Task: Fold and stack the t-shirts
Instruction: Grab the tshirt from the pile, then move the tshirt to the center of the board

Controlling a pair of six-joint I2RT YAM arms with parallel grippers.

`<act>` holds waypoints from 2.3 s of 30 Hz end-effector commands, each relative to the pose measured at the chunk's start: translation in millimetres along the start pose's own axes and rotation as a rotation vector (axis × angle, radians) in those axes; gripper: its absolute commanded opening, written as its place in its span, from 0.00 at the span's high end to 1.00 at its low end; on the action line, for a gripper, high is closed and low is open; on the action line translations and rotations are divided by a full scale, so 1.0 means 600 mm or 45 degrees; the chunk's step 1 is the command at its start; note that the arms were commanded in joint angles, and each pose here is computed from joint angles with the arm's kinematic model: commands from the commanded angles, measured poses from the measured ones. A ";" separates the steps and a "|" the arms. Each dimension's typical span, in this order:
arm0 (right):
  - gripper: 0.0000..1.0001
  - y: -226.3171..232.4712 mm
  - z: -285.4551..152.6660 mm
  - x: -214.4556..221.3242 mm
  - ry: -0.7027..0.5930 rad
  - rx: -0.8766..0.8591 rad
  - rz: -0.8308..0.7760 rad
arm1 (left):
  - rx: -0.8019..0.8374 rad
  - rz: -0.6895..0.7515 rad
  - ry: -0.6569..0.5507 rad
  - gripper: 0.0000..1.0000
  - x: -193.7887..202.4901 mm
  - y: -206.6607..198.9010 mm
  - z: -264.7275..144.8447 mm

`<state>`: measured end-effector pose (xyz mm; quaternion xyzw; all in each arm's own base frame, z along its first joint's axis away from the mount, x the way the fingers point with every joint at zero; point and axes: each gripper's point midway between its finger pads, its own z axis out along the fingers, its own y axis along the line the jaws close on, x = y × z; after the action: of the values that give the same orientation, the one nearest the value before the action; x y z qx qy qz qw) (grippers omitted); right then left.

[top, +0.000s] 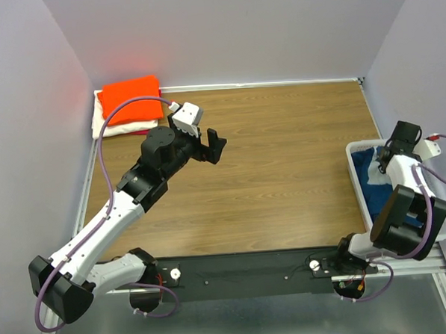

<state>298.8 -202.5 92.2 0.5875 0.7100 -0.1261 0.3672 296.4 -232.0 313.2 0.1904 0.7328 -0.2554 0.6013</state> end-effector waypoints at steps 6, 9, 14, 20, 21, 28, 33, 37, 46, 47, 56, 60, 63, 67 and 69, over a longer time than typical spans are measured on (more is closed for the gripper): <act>0.99 0.025 -0.075 -0.051 -0.063 -0.163 -0.026 | 0.039 -0.010 -0.027 0.02 -0.020 -0.010 -0.002; 1.00 0.048 -0.113 -0.081 -0.098 -0.255 -0.033 | 0.038 -0.010 -0.026 0.02 -0.020 -0.010 -0.002; 1.00 0.093 -0.184 -0.126 -0.137 -0.443 -0.060 | 0.044 -0.012 -0.025 0.02 -0.019 -0.012 -0.002; 1.00 0.175 -0.293 -0.171 -0.117 -0.791 -0.089 | 0.044 -0.012 -0.025 0.02 -0.019 -0.012 -0.002; 1.00 0.190 -0.315 -0.174 -0.103 -0.863 -0.099 | 0.044 -0.012 -0.025 0.02 -0.019 -0.012 -0.002; 1.00 0.259 -0.469 -0.241 -0.167 -1.223 -0.101 | 0.036 -0.011 -0.020 0.02 -0.018 -0.010 -0.001; 1.00 0.299 -0.576 -0.266 -0.173 -1.463 -0.096 | -0.003 -0.007 -0.026 0.02 -0.021 0.000 -0.003; 0.99 0.329 -0.637 -0.251 -0.147 -1.598 -0.129 | -0.056 -0.004 -0.028 0.02 -0.021 0.012 -0.004; 0.99 0.418 -0.705 -0.057 0.125 -1.767 -0.340 | -0.276 -0.042 -0.046 0.02 -0.029 0.062 -0.020; 0.99 0.425 -0.717 -0.006 0.195 -1.789 -0.402 | -0.325 -0.055 -0.048 0.02 -0.028 0.073 -0.025; 0.98 0.370 -0.596 0.188 0.242 -1.443 -0.696 | -0.445 -0.270 -0.047 0.02 0.010 0.095 -0.036; 0.96 0.318 -0.475 0.140 0.160 -1.194 -0.650 | -0.422 -0.355 0.003 0.02 0.053 0.088 -0.022; 0.96 0.296 -0.392 0.131 0.237 -1.098 -0.677 | -0.382 -0.404 0.061 0.03 0.096 0.079 -0.004; 0.91 0.292 -0.371 0.200 0.436 -1.133 -0.783 | -0.382 -0.501 0.161 0.04 0.166 0.077 0.028; 0.87 0.278 -0.347 0.231 0.501 -1.096 -0.811 | -0.383 -0.536 0.195 0.05 0.192 0.075 0.038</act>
<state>378.1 52.3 220.8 0.1969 0.8694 0.1520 0.4270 312.9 -200.3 205.5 -0.0084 0.8281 -0.2135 0.5182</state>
